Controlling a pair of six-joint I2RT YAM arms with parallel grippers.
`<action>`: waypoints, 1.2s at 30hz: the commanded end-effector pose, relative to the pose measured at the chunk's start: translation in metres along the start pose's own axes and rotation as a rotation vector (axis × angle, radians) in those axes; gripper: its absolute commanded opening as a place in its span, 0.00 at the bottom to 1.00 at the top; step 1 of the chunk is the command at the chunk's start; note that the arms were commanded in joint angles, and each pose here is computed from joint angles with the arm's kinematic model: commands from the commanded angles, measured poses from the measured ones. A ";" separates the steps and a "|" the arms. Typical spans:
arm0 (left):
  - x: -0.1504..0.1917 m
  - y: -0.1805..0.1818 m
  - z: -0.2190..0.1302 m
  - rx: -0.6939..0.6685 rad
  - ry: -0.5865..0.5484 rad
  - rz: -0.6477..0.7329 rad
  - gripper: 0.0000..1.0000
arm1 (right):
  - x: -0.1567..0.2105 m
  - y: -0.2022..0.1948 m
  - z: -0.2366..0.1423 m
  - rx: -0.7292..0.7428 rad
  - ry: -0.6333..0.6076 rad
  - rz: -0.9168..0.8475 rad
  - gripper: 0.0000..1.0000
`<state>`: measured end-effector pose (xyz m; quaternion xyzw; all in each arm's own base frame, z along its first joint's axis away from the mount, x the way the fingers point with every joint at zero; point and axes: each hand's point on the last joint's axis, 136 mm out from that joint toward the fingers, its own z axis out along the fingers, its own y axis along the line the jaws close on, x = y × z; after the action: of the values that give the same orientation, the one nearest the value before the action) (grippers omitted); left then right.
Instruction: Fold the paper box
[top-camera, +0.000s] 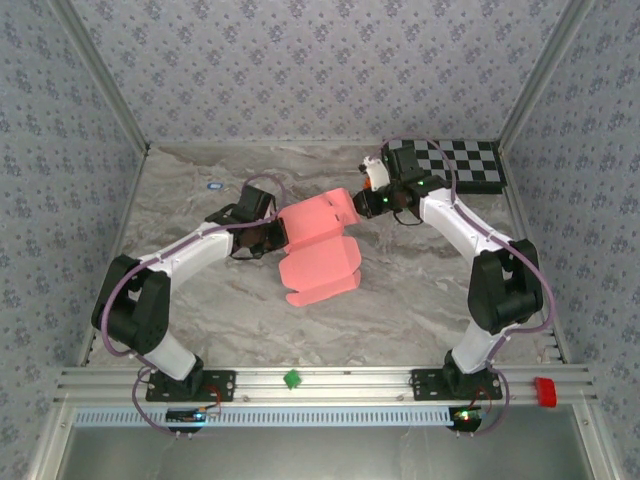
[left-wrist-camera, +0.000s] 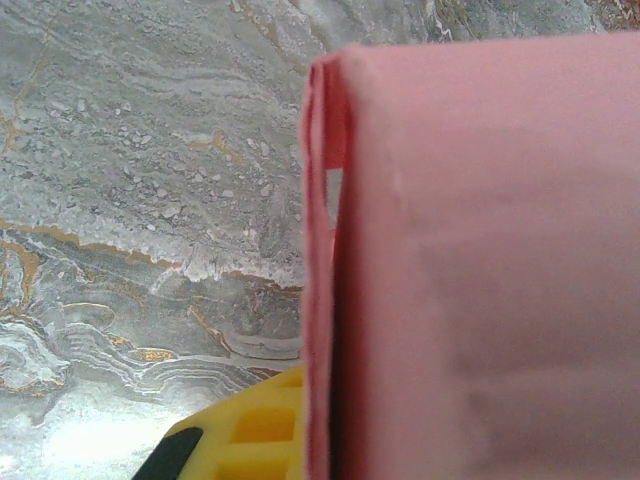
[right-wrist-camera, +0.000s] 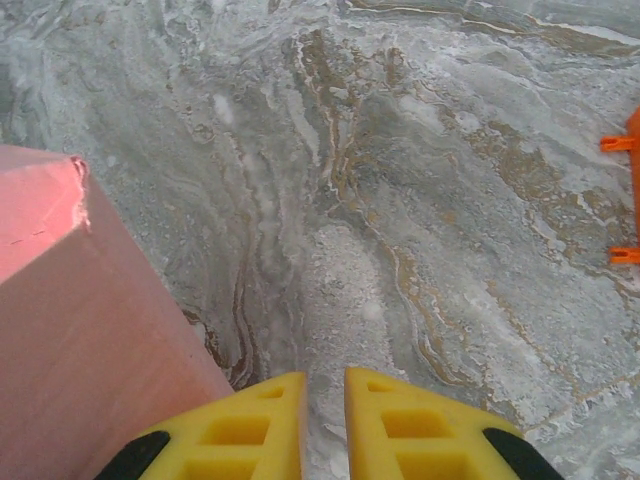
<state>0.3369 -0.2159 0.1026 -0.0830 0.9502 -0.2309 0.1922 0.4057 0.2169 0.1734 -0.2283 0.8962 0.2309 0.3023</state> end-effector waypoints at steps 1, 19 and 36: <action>-0.009 -0.015 -0.005 0.039 -0.018 0.013 0.00 | -0.005 0.017 -0.009 -0.057 -0.016 -0.044 0.18; -0.007 -0.014 -0.004 0.038 -0.011 0.010 0.00 | 0.001 0.047 -0.008 -0.197 0.015 -0.085 0.20; -0.006 -0.015 -0.004 0.042 -0.010 0.009 0.00 | 0.006 0.068 -0.006 -0.258 0.035 -0.115 0.30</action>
<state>0.3366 -0.2166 0.1028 -0.0823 0.9501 -0.2326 0.1911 0.3676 0.2575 0.1788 -0.3030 0.8624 0.3073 0.2647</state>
